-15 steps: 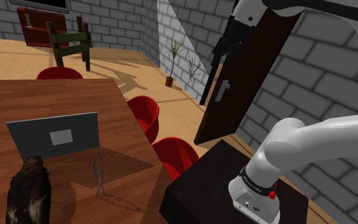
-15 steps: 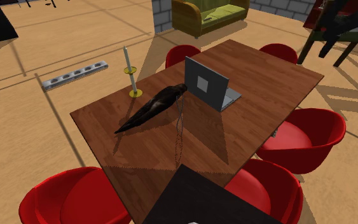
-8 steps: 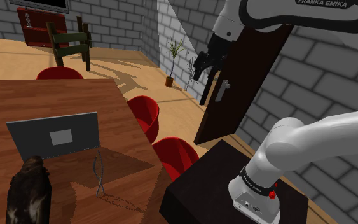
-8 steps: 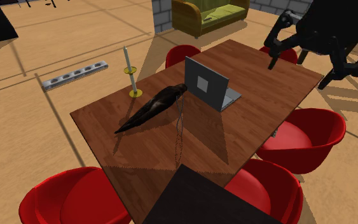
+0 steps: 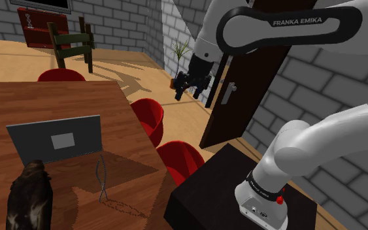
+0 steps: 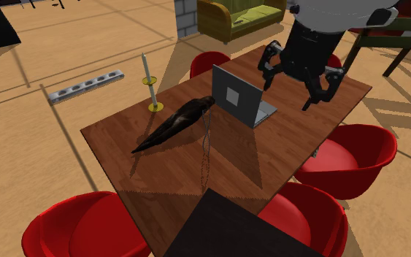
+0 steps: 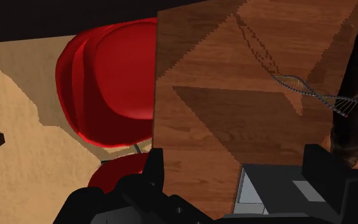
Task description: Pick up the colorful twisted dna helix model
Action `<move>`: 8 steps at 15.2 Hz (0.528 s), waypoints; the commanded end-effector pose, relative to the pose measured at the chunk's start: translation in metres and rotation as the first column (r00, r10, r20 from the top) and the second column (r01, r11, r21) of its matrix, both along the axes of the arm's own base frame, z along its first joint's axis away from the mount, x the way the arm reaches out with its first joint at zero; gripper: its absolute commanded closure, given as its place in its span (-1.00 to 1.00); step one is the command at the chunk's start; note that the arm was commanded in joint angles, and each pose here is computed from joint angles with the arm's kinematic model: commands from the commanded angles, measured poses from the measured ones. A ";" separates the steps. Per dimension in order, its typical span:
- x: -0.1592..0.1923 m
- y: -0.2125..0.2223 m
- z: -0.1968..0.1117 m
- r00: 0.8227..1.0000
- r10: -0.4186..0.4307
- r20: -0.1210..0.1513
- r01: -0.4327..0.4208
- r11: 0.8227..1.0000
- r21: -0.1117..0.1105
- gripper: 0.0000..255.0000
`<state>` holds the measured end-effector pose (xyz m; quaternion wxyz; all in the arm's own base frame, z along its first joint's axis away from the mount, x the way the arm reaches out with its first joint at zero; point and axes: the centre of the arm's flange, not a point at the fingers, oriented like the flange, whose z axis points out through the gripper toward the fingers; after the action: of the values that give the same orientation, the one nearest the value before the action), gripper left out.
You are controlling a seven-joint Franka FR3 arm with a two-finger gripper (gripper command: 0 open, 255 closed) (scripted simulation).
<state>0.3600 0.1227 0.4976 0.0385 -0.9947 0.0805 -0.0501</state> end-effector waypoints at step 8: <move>0.032 0.084 -0.071 0.998 -0.058 -0.031 0.059 0.998 0.035 -1.00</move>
<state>0.3876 0.1963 0.4368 0.0512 -0.9923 0.1070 -0.0364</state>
